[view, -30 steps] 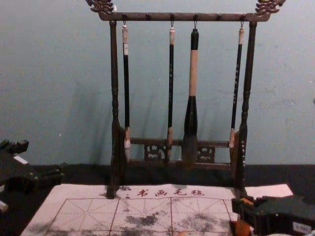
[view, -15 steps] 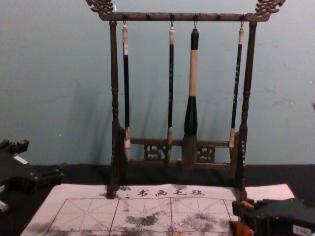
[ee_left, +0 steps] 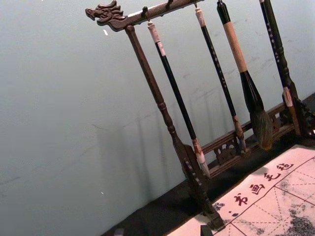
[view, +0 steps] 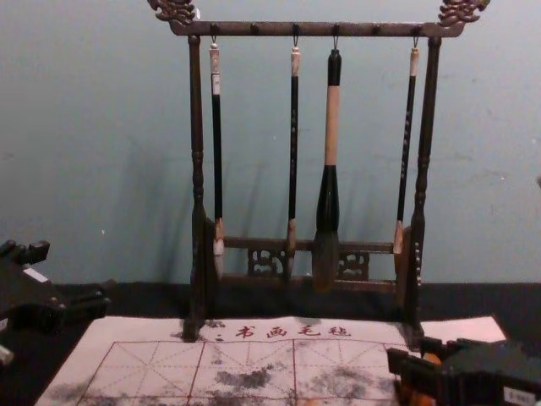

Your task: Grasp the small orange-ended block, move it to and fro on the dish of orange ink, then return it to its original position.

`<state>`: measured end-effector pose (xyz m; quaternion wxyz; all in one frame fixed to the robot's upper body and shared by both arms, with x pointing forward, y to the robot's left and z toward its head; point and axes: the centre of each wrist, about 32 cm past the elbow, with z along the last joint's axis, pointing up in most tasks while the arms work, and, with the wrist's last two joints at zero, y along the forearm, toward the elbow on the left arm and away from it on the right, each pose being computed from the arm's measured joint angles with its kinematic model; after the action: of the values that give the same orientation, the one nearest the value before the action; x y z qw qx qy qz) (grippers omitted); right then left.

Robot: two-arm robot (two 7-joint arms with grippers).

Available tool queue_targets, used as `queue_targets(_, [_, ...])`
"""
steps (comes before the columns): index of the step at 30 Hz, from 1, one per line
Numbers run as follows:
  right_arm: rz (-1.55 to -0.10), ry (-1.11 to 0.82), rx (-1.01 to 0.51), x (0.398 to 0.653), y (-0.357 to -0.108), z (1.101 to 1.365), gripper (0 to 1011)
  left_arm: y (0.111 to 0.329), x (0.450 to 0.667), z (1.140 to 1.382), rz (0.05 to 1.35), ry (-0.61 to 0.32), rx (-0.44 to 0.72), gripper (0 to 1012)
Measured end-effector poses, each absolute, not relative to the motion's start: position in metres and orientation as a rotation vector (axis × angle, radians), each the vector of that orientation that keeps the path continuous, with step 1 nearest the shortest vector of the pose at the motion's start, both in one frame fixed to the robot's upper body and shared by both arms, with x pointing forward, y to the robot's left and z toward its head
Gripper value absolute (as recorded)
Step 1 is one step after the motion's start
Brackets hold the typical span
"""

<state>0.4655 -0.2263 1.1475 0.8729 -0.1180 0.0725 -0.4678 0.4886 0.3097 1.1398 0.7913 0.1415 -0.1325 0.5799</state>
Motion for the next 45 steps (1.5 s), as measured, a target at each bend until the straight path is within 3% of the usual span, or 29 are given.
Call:
queue_targets(17, [-0.978,0.149,-0.244,0.465,-0.226,1.148,880,0.31,0.489,1.14,1.248,-0.285,0.304,1001])
queue_targets(18, [-0.981,0.133,-0.223,0.465,-0.227,1.149,935,0.31,0.489,1.14,1.248,-0.285,0.304,1001])
queue_targets(22, [-1.009,0.067,-0.132,0.464,-0.229,1.155,1003,0.31,0.489,1.14,1.248,-0.285,0.304,1001])
queue_targets(30, [-1.198,-0.1,-0.002,0.466,-0.235,1.15,1003,0.31,0.489,1.14,1.248,-0.285,0.304,1001])
queue_targets(37, [-1.3,-0.169,-0.148,0.468,-0.244,1.112,1003,0.31,0.489,1.14,1.248,-0.285,0.304,1001])
queue_targets(45, [-1.279,-0.126,-0.251,0.467,-0.248,1.092,1003,0.31,0.489,1.14,1.248,-0.285,0.304,1001])
